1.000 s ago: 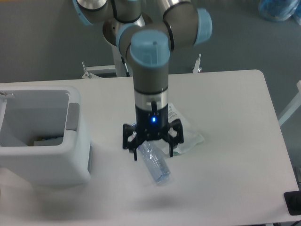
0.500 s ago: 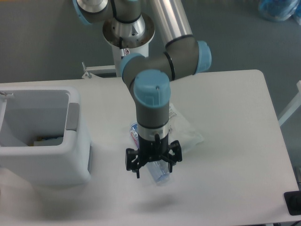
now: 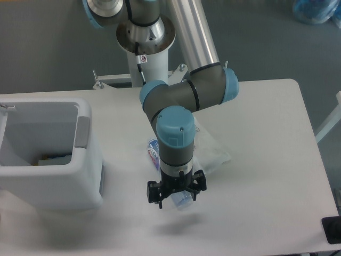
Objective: Place the trash in the trash can
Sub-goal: 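Close the gripper around the bottle's body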
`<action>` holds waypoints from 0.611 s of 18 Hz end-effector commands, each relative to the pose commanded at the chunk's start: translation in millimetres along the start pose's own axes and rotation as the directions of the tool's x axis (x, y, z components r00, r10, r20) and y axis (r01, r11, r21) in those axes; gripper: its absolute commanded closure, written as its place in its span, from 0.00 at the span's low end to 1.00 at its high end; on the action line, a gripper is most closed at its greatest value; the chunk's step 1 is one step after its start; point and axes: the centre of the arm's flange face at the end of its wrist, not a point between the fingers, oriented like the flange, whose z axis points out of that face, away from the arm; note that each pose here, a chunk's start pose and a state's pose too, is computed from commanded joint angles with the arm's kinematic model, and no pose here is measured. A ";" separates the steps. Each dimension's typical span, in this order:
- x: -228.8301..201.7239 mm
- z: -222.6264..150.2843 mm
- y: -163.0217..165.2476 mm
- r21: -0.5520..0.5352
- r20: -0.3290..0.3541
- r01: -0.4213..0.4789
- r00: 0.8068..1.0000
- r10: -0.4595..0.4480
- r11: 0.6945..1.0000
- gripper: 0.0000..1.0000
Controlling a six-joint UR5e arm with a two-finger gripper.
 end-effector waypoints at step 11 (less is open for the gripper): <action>-23.9 18.2 16.6 -0.052 0.063 0.040 0.997 -0.037 0.998 0.00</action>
